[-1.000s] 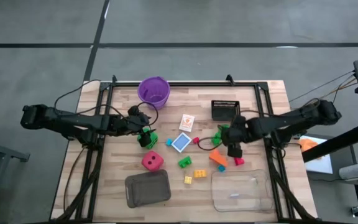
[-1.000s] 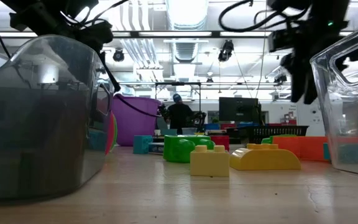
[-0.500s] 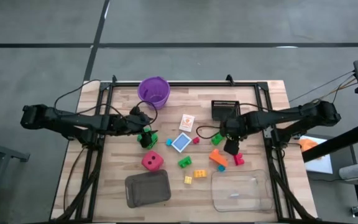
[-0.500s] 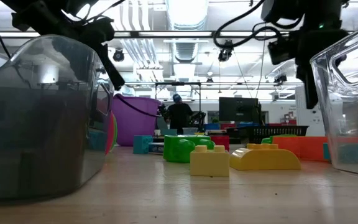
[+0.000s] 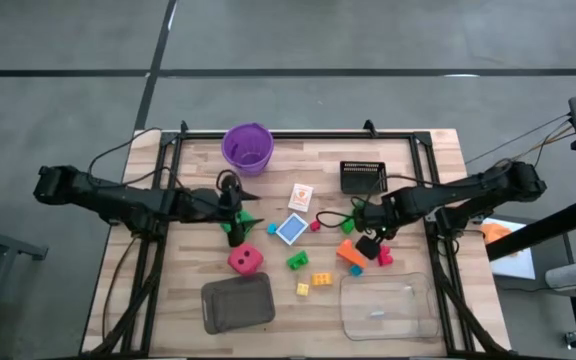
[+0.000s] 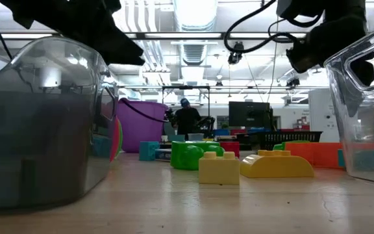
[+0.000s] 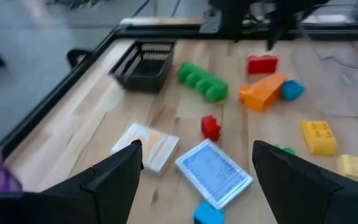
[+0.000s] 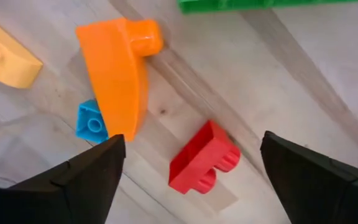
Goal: Pick & Place Toys
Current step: Put the large red game piece into the transparent bin
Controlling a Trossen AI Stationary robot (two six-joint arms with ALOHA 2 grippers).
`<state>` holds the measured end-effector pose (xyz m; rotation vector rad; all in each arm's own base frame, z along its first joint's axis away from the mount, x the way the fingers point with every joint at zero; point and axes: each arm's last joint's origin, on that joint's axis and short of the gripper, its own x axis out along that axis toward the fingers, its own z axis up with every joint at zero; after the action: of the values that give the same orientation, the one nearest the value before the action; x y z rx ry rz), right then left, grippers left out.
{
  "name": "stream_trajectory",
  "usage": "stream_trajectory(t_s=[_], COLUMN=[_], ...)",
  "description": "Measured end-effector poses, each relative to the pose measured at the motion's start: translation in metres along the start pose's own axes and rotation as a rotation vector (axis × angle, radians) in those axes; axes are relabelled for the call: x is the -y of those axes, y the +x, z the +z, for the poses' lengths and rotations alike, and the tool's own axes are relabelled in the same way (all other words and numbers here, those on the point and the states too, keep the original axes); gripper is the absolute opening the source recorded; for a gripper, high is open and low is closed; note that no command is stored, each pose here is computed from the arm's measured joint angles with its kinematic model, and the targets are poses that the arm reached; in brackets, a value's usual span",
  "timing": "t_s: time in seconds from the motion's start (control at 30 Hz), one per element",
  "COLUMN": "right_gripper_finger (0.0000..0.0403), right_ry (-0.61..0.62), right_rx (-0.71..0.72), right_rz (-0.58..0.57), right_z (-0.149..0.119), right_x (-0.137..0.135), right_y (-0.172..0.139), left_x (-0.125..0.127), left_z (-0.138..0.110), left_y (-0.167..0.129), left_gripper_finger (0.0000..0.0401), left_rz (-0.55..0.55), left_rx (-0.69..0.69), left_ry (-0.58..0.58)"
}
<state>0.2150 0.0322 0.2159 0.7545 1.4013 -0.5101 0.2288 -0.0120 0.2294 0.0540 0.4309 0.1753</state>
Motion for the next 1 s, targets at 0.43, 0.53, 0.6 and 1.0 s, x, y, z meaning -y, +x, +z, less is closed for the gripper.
stream_trajectory(t_s=[0.43,0.53,0.6,1.0], right_gripper_finger=[0.0372,0.0372,0.0372,0.0372], right_ry=[0.005,-0.022,-0.012,0.101], right_rx=[-0.072,-0.026,-0.032,-0.246], right_rz=[-0.127,-0.122,-0.099,-0.116], right_z=[0.007,0.015,0.018,0.002], right_x=[-0.003,-0.005,-0.006,0.000], right_y=[0.032,0.036,0.036,0.037], left_x=[0.001,0.001,0.001,0.001], left_z=[0.001,0.001,0.001,0.000], left_y=[0.000,0.000,0.000,0.000], left_gripper_finger=[0.0303,0.0303,0.0303,0.0303], left_rz=[-0.048,-0.047,-0.047,-0.048], left_rx=[0.015,0.015,0.015,0.011], left_ry=[0.134,0.149,0.149,0.151])
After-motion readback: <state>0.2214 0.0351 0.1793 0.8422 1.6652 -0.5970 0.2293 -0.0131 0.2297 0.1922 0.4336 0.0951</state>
